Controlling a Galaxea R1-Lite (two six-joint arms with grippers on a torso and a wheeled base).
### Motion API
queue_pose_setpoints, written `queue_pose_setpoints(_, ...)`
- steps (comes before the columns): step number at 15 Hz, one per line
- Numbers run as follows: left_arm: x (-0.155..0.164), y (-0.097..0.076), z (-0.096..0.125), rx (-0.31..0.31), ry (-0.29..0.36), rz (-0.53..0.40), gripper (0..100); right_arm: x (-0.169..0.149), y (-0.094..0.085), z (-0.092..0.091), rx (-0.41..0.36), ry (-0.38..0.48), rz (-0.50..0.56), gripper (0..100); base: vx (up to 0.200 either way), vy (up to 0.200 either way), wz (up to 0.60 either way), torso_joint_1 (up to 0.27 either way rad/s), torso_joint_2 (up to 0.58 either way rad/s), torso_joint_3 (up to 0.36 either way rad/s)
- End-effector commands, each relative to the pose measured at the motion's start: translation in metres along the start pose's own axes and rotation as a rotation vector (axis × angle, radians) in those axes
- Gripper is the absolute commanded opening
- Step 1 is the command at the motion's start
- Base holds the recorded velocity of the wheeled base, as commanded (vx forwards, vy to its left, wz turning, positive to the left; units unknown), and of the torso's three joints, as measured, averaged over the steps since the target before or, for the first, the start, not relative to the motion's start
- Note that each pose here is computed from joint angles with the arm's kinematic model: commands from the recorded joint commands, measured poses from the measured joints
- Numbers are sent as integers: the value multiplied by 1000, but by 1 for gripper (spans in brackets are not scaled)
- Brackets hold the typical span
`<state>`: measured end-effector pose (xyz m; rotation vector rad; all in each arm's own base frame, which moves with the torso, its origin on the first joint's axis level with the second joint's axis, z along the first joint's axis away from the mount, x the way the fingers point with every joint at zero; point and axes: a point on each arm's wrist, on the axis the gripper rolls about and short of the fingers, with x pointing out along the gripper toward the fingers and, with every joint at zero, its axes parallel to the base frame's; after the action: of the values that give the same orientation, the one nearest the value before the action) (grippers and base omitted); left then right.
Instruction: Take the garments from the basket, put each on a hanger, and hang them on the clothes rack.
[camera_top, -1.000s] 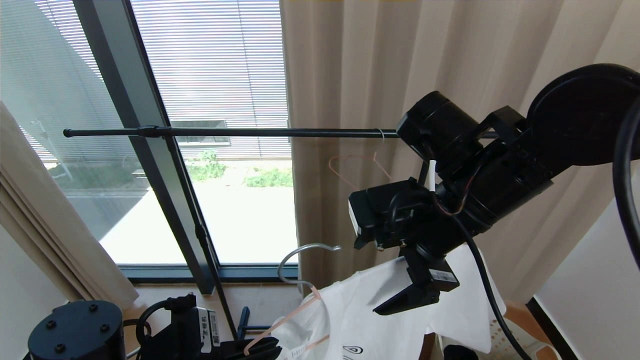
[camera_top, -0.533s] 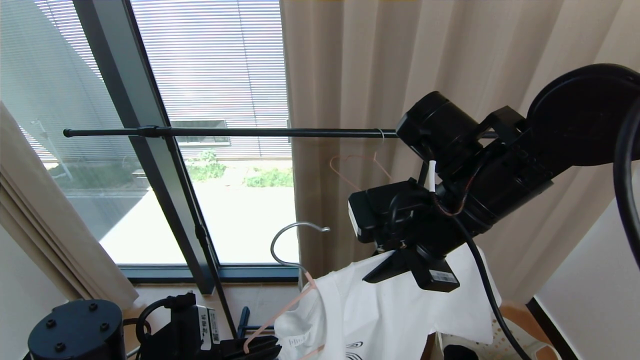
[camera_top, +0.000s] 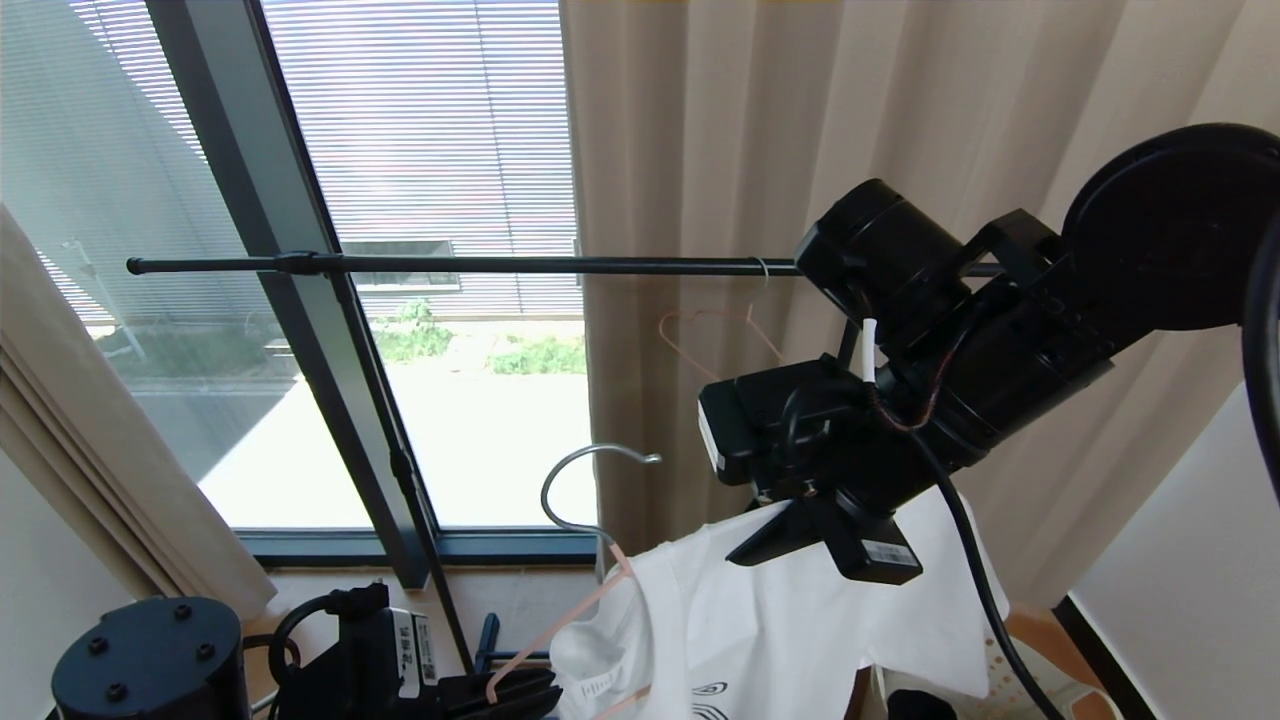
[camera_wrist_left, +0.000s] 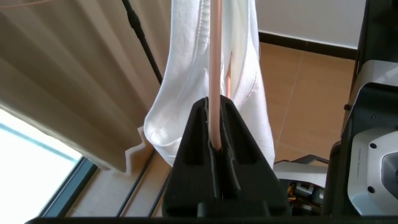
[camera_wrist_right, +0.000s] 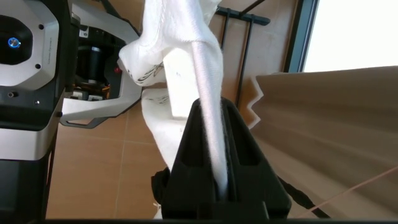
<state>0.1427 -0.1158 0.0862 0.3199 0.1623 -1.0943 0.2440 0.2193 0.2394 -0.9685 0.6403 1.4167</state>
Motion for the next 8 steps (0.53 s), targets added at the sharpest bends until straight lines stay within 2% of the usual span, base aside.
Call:
queue_pose_setpoints(1, -1, 0, 0, 1, 1, -1, 0, -1, 1, 0, -2, -2, -2, 0, 0, 0, 0, 0, 0, 0)
queue_pose_setpoints(4, 0, 1, 3, 14, -37, 13, 0, -4, 2, 1, -4, -6, -8, 0, 0, 0, 0, 0, 0, 0)
queue_pose_setpoints(5, 0, 1, 3, 13, -37, 13, 100, -5, 2, 1, -4, -8, -10, 0, 0, 0, 0, 0, 0, 0)
queue_pose_setpoints(8, 1, 2, 1, 5, -29, 13, 100, -6, 3, 1, -4, -9, -11, 0, 0, 0, 0, 0, 0, 0)
